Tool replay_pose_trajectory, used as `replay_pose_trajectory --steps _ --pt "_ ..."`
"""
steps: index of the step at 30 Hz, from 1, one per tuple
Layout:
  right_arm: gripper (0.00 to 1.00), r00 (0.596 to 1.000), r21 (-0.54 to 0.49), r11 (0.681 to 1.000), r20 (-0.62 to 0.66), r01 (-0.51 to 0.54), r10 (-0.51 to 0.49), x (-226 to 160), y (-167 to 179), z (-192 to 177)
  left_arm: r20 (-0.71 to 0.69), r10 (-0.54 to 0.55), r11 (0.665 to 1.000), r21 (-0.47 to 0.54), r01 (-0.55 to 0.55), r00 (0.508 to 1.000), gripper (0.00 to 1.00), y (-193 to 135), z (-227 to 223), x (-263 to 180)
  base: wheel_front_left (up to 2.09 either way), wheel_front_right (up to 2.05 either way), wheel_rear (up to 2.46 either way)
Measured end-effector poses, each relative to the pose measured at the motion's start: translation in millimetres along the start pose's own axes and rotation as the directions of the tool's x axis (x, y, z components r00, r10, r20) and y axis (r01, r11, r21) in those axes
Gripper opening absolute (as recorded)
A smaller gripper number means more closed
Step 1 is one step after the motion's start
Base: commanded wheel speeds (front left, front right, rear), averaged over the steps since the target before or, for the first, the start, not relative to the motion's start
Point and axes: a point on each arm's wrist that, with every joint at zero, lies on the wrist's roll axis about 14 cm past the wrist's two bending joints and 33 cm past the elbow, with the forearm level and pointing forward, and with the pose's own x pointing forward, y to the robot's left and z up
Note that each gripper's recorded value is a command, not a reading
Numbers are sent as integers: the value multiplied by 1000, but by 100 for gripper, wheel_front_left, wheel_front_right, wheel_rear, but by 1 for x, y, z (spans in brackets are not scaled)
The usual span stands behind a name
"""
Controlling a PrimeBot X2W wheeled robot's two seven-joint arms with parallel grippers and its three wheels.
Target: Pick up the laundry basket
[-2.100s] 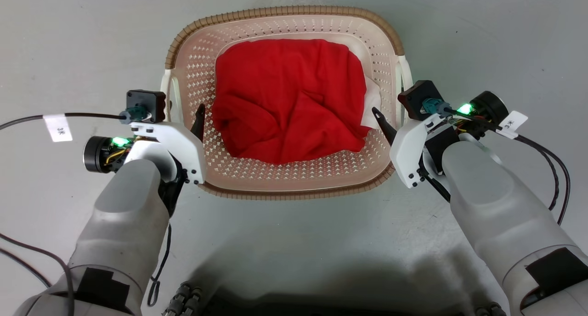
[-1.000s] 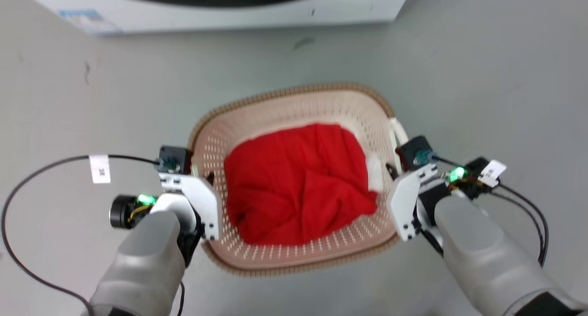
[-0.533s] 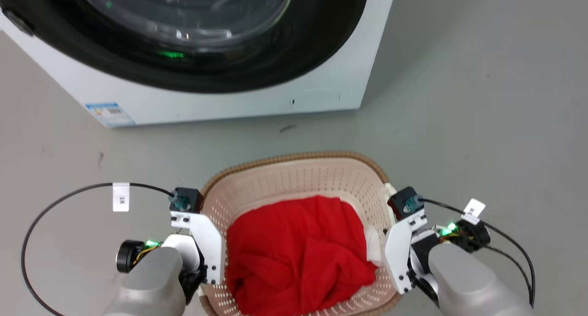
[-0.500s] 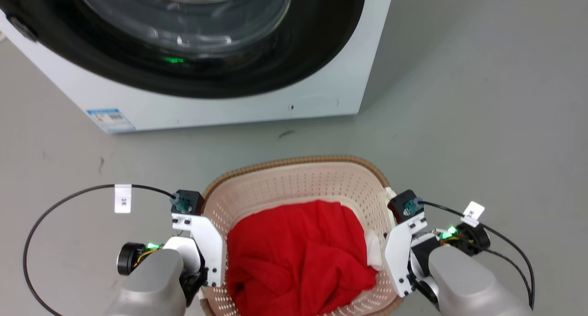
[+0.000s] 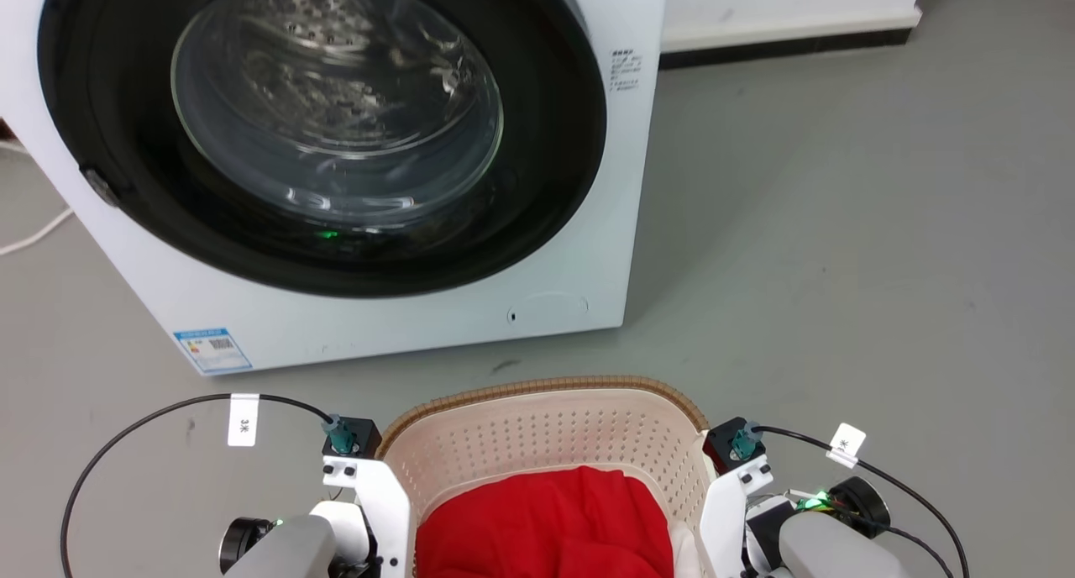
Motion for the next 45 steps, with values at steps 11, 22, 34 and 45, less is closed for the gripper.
replay_pose_trajectory --steps 11,22,34,45 --pt "0 1000 11 1000 -2 18 -18 -16 1 -3 -6 -12 1000 12 12 1000 0 -10 -3 -16 0 0 0" --pt "0 1000 21 1000 -13 11 -10 -21 6 -12 -30 -17 1000 -1 17 999 0 -13 -17 -23 0 0 0" --pt "0 1000 28 1000 -22 3 -3 -22 9 -18 -43 -22 1000 -3 22 999 0 -14 -23 -24 0 0 0" --pt "0 999 28 1000 -35 -4 5 -21 10 -21 -54 -24 1000 -13 23 998 0 -14 -28 -24 0 0 0"
